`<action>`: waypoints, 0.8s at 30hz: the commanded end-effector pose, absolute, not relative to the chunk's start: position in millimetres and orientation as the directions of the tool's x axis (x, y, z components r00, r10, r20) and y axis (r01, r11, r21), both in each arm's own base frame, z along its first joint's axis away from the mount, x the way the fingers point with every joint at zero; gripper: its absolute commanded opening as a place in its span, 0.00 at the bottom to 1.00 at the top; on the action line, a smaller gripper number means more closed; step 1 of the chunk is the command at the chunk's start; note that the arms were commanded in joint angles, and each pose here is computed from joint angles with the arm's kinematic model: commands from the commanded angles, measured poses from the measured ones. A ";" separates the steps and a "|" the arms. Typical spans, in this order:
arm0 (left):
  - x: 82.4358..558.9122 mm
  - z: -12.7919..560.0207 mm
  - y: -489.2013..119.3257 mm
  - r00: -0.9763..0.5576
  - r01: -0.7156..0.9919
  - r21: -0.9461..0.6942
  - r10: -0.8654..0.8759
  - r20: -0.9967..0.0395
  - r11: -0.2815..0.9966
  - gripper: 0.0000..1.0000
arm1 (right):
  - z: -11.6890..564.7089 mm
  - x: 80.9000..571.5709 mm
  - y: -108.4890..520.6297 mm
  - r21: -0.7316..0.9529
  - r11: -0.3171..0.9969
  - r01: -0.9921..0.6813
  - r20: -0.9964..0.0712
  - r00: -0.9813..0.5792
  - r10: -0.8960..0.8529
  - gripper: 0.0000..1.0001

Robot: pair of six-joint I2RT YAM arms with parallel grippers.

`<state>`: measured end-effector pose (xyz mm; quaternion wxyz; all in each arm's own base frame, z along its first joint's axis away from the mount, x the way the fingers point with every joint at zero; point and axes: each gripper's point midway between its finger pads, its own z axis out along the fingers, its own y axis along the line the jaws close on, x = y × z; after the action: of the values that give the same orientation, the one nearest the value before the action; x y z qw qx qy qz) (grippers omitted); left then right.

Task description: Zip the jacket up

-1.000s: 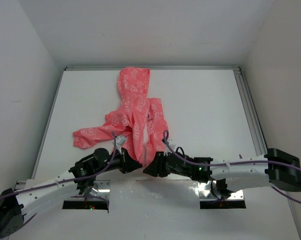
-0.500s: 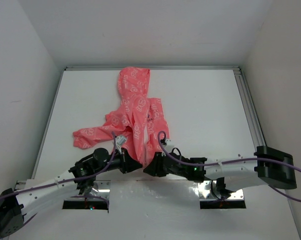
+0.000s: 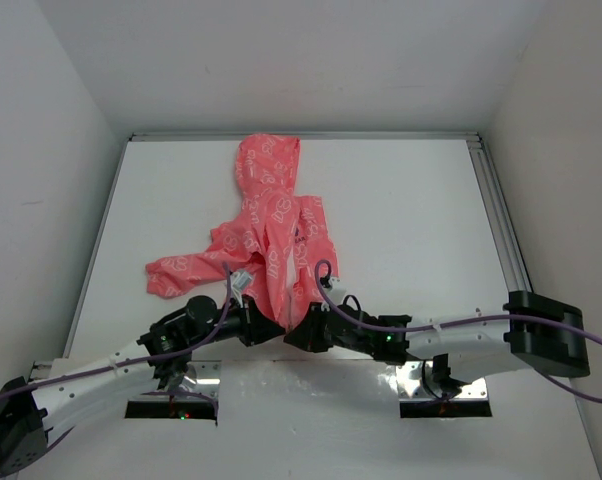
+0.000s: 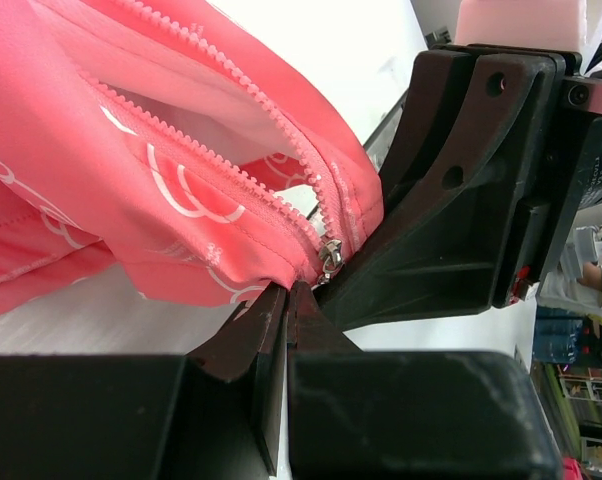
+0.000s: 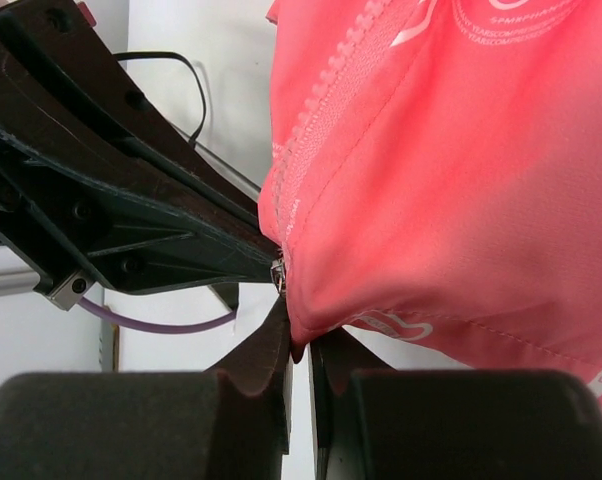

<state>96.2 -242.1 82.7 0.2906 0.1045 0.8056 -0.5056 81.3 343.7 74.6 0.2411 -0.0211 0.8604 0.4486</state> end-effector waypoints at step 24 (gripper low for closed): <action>92.8 50.9 -230.5 -0.804 0.459 -0.726 -0.108 -0.585 0.511 0.00 | 183.9 100.1 366.4 0.976 0.198 -0.091 -0.168 -0.893 0.417 0.00</action>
<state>100.6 -244.7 96.2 0.3125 0.1045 0.7880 -0.5201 81.8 350.8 106.2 0.1990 0.0432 0.8348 0.5116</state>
